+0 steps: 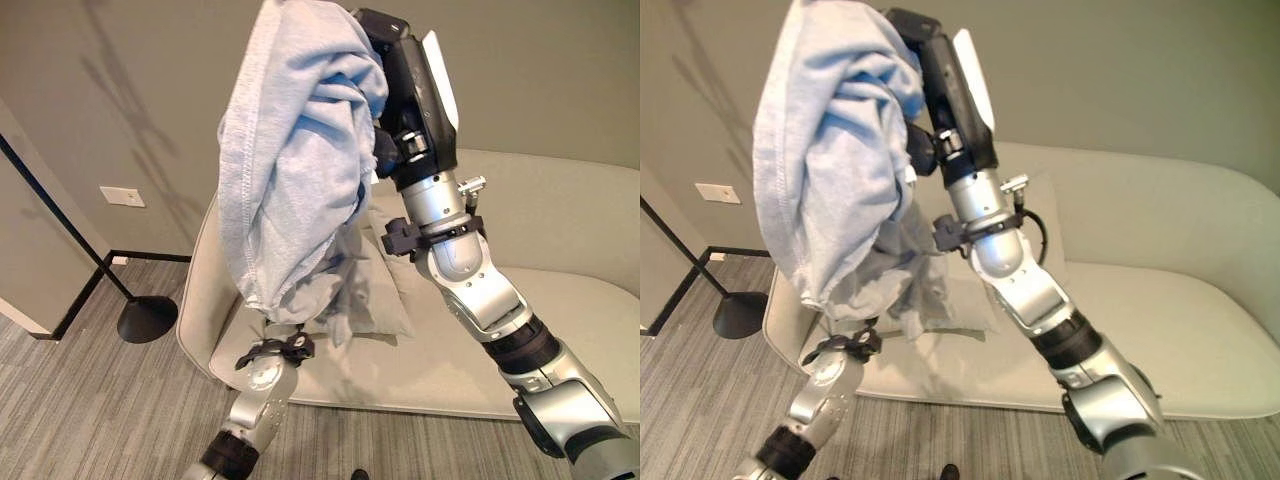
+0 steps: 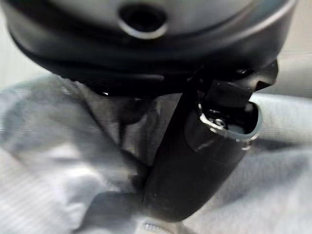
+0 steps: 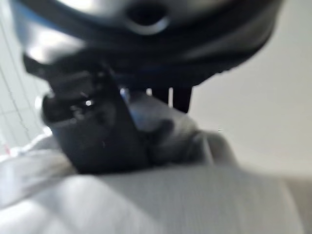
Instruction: Hang the clothes on the sofa on the clothes rack.
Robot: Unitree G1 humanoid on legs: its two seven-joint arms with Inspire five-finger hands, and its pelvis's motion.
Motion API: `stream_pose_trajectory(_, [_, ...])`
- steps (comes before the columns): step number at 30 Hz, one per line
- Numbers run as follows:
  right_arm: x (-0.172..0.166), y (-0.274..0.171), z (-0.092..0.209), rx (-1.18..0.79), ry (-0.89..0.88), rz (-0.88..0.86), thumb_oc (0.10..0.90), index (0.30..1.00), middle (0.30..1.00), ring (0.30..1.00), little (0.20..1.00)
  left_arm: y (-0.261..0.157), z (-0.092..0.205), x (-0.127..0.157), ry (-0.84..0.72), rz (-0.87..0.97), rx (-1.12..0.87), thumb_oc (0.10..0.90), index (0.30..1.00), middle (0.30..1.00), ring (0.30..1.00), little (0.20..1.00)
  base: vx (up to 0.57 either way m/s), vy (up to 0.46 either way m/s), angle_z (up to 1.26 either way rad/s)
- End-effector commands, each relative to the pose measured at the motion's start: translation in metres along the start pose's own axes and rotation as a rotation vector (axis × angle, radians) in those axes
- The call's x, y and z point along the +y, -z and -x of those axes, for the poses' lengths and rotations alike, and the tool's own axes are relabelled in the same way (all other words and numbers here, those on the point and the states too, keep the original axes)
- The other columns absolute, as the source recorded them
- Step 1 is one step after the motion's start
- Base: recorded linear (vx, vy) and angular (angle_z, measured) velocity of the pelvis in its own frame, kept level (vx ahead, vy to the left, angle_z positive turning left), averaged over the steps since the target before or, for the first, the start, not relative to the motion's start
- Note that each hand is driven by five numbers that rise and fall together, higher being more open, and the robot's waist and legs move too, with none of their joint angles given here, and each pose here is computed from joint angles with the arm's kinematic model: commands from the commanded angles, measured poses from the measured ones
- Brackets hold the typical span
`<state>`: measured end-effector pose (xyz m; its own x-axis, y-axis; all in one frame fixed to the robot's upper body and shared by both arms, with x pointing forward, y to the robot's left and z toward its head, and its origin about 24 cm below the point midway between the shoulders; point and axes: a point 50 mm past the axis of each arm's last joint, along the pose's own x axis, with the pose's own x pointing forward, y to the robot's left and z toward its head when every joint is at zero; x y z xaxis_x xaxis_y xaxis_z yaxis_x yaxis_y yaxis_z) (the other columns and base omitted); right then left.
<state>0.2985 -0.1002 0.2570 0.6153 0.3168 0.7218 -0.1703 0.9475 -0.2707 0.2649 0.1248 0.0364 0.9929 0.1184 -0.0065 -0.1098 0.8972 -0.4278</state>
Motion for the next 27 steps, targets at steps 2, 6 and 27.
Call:
stream_pose_trajectory(2, [-0.034, -0.058, -0.016, -0.309, 0.088, -0.014, 0.4, 0.3, 0.3, 0.3, 0.3, -0.061, -0.002, -0.002, 0.077, -0.095, -0.333, 0.4, 0.3, 0.3, 0.3, 0.3, 0.0, 0.043, 0.1])
stream_pose_trajectory(6, [-0.073, -0.048, 0.007, -0.24, 0.159, 0.117, 0.4, 0.3, 0.3, 0.3, 0.3, -0.078, 0.018, 0.047, -0.053, -0.288, -0.402, 0.4, 0.3, 0.3, 0.3, 0.3, -0.04, 0.09, 0.23])
stream_pose_trajectory(27, [-0.098, 0.026, 0.169, 0.415, 0.412, 0.253, 0.4, 0.3, 0.3, 0.3, 0.3, -0.057, 0.023, 0.011, 0.294, -0.724, -0.399, 0.4, 0.3, 0.3, 0.3, 0.3, -0.07, 0.405, 0.26])
